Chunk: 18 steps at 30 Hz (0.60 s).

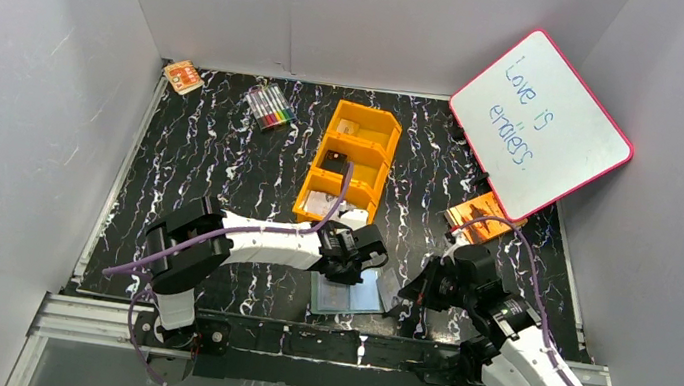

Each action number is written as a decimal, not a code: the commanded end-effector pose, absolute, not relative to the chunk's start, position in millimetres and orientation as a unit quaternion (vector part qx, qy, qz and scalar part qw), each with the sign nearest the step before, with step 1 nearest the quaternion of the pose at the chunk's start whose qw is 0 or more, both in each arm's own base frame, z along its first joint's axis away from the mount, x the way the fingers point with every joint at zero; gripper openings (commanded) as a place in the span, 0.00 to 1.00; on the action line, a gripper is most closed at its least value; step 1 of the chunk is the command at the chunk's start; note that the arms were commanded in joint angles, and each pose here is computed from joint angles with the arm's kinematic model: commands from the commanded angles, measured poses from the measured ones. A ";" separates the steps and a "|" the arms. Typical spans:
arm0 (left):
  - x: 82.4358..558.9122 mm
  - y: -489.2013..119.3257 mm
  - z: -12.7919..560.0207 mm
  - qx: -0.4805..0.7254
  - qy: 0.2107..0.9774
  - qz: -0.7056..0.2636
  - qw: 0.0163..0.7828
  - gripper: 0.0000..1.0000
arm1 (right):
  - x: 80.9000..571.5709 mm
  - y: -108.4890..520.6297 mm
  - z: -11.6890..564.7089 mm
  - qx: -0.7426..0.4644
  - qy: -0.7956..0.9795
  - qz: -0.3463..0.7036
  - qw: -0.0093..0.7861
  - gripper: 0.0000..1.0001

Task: Put the credit cards into the card holder

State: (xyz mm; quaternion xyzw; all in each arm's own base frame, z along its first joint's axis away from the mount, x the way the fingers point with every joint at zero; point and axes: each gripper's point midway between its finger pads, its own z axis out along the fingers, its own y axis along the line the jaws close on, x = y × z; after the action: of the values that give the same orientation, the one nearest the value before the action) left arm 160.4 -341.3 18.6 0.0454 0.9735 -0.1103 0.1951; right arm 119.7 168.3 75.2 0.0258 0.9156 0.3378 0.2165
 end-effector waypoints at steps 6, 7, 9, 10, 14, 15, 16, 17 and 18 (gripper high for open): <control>130.2 -303.9 -18.0 0.072 0.988 -0.037 0.134 0.00 | 119.1 177.9 74.6 0.004 0.909 0.360 0.211 0.00; 130.2 -303.8 -18.1 0.072 0.988 -0.036 0.134 0.00 | 118.4 179.3 74.6 0.002 0.908 0.364 0.208 0.00; 130.3 -304.1 -17.9 0.072 0.988 -0.037 0.135 0.00 | 117.3 181.9 75.2 -0.001 0.906 0.371 0.205 0.00; 130.2 -304.0 -17.8 0.072 0.988 -0.037 0.135 0.00 | 117.7 183.4 76.9 -0.002 0.903 0.376 0.206 0.00; 131.8 -304.6 -14.4 0.072 0.987 -0.039 0.139 0.00 | 117.4 193.1 88.4 -0.011 0.887 0.410 0.210 0.00; 132.7 -304.6 -12.9 0.071 0.987 -0.038 0.142 0.00 | 117.3 195.6 91.0 -0.015 0.884 0.418 0.210 0.00; 133.9 -305.1 -10.0 0.071 0.986 -0.038 0.145 0.00 | 116.6 197.5 92.3 -0.018 0.882 0.424 0.207 0.00; 135.4 -305.8 -6.9 0.072 0.986 -0.039 0.149 0.02 | 116.0 198.8 92.1 -0.020 0.881 0.426 0.203 0.00; 137.6 -308.0 -2.3 0.071 0.985 -0.042 0.153 0.08 | 115.1 200.4 91.5 -0.022 0.881 0.429 0.198 0.00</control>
State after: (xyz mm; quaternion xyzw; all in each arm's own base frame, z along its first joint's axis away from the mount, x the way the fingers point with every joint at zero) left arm 160.4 -340.9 19.0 0.0454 0.9736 -0.1097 0.1952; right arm 113.2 185.0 75.3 0.0034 0.9030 0.3840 0.1926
